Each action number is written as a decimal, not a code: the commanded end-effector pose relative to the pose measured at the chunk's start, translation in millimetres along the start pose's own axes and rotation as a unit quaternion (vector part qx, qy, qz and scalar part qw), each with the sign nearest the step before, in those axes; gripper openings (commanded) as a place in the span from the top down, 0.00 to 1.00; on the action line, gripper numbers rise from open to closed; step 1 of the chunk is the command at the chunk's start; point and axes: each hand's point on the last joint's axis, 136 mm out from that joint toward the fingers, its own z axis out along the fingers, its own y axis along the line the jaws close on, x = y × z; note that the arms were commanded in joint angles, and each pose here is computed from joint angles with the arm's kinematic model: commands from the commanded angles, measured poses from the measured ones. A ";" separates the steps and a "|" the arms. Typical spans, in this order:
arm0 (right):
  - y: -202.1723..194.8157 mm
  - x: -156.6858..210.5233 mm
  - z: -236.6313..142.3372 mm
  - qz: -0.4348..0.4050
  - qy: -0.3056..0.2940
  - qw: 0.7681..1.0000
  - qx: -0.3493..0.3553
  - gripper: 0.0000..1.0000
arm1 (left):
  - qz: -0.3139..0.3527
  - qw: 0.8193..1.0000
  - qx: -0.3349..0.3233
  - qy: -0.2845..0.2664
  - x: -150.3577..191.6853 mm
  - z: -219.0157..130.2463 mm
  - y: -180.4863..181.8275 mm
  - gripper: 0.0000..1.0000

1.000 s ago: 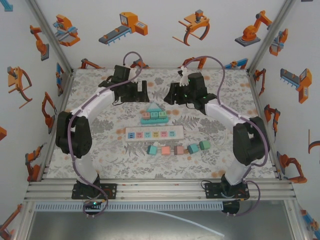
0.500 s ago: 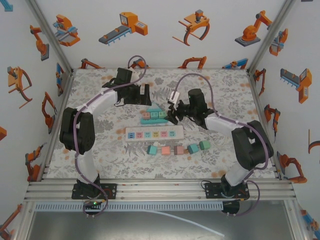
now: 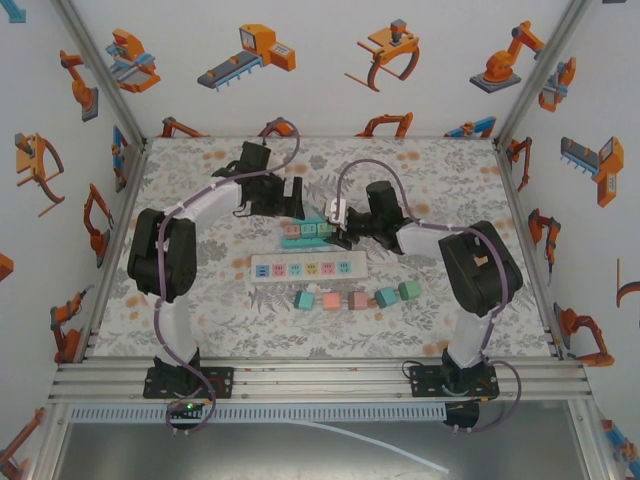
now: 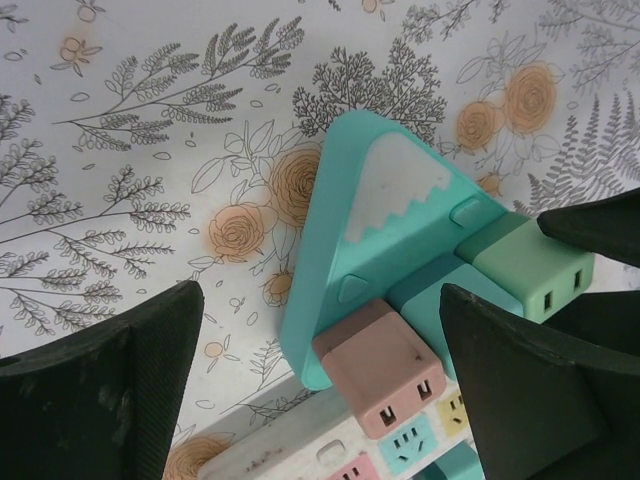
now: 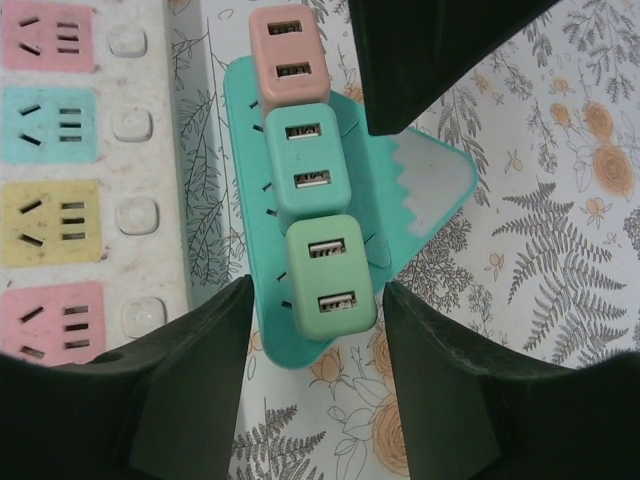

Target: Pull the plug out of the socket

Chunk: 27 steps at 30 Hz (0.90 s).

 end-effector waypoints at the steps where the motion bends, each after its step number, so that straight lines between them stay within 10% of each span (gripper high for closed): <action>1: 2.0 -8.5 5.6 -0.027 -0.009 0.999 -0.023 0.50 | 0.011 1.000 0.001 0.028 9.3 9.3 0.7 0.08; 27: -6.3 -29.0 16.8 -0.035 -0.013 0.998 -0.060 0.74 | 0.005 0.995 -0.025 0.095 39.5 44.5 14.4 0.14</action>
